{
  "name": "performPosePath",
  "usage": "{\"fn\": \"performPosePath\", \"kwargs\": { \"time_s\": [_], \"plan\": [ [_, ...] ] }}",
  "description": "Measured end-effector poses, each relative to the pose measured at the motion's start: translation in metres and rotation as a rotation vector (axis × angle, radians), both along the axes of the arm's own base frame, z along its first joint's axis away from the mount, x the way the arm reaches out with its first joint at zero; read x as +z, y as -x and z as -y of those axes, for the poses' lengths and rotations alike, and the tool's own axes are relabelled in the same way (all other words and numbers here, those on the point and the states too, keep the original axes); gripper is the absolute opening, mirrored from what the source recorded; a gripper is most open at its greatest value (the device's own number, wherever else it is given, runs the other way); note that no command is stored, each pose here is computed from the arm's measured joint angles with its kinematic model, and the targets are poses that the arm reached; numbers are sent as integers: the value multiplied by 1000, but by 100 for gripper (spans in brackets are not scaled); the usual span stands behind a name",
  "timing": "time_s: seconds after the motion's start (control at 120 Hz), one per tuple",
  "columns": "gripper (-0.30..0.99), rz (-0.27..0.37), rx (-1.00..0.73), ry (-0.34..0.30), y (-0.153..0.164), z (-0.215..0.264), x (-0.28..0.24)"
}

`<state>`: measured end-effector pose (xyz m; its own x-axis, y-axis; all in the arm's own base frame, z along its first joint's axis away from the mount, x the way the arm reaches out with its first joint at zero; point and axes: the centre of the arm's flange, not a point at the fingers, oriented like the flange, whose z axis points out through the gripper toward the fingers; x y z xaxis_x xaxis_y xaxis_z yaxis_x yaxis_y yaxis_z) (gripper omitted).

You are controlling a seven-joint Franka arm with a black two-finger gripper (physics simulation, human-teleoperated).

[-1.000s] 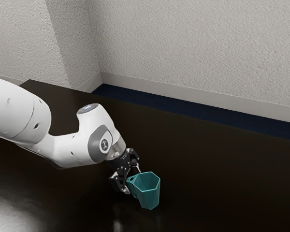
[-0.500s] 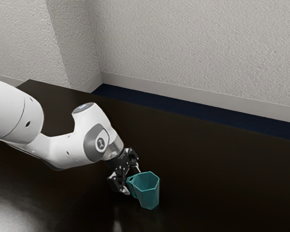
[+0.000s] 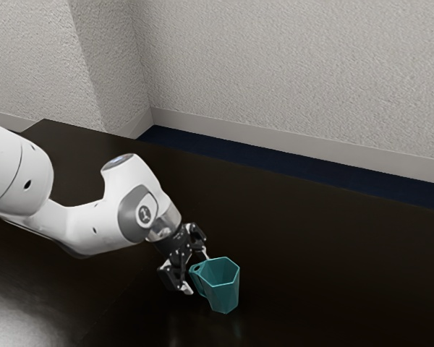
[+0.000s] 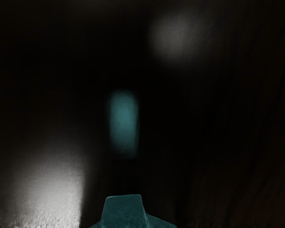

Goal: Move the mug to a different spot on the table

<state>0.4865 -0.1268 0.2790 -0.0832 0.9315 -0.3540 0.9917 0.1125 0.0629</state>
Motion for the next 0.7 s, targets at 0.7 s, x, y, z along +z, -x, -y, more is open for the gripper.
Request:
{"fn": "performPosePath", "kwargs": {
  "time_s": [0.7],
  "plan": [
    [28, -53, 67, 28, 4, 5, -2]
  ]
}}
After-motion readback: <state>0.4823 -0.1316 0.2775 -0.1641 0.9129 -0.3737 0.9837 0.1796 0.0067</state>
